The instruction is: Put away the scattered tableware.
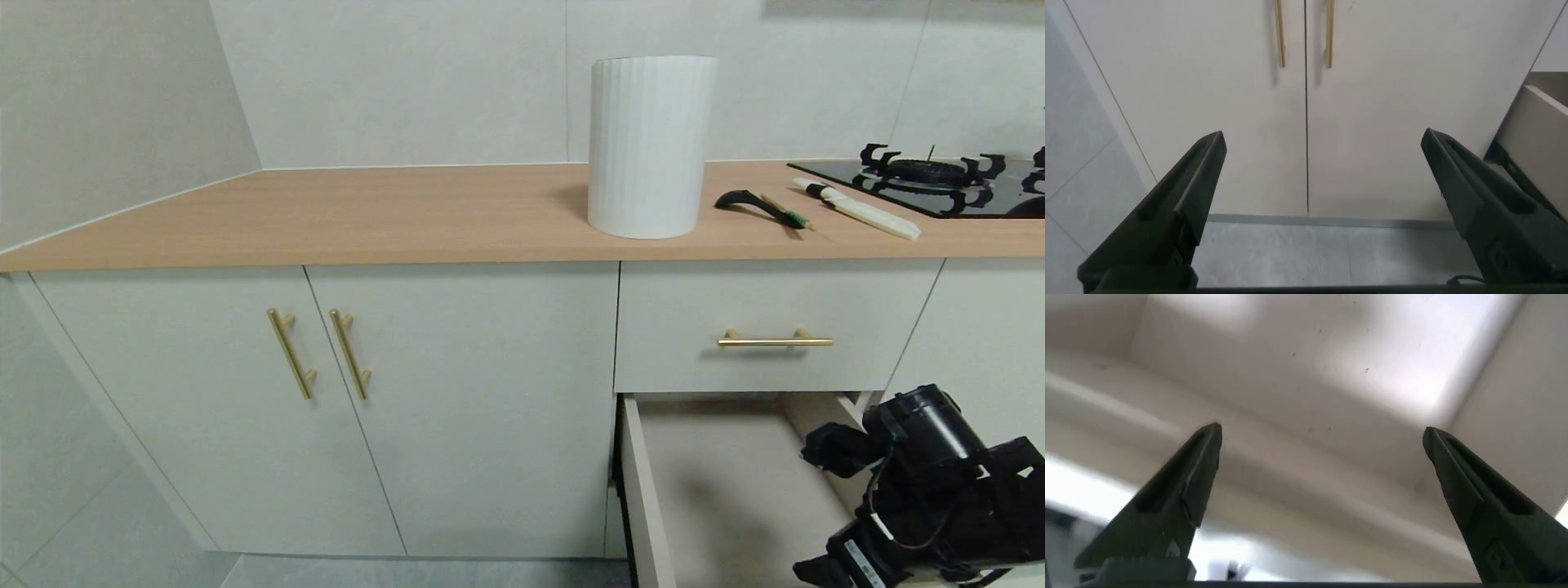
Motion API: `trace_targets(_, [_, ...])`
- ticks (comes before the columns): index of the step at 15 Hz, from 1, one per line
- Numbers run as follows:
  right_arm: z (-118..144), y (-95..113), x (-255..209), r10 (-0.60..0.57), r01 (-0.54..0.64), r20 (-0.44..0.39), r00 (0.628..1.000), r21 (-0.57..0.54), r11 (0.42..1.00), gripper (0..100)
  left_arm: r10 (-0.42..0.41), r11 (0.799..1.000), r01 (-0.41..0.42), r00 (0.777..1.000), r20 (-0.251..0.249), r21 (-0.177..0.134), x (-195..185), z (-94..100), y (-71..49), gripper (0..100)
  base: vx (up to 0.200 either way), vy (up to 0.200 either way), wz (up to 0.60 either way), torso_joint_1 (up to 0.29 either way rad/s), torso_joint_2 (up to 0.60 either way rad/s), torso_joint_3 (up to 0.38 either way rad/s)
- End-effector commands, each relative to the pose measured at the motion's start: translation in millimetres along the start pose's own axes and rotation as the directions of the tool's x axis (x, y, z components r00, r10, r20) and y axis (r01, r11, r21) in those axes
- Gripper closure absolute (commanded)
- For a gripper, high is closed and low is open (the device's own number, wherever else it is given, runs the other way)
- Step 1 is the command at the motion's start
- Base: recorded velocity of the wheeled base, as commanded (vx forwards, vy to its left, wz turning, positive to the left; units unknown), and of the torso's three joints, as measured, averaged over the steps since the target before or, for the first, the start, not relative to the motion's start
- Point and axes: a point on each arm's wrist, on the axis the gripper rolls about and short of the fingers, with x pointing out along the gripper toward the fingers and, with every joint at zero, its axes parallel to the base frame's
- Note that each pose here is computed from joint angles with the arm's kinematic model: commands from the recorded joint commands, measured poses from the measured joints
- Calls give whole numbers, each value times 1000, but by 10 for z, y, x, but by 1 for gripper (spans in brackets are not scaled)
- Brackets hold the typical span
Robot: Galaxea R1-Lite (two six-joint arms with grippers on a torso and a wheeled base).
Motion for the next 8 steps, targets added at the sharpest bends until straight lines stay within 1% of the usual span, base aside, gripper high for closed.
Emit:
trace_targets(1, [-35,72,-147,15,-14,3,1000,-51,999,0,1,1000,-1,1000,0,0,0,0,0,0,0,0,0,0,0,0])
trace_targets(3, [-145,171,-274,47,-56,-72,996,-129,990,0,1,1000,-1,1000,0,0,0,0,0,0,0,0,0,0,0,0])
trace_targets(4, [-162,200,-306,53,-64,-80,995,-144,988,0,1,1000,-1,1000,0,0,0,0,0,0,0,0,0,0,0,0])
trace_targets(5, [-156,198,-313,51,-62,-74,996,-144,988,0,1,1000,-1,1000,0,0,0,0,0,0,0,0,0,0,0,0])
trace_targets(8, [-29,171,-344,44,-47,-31,999,-121,992,0,1,1000,-1,1000,0,0,0,0,0,0,0,0,0,0,0,0])
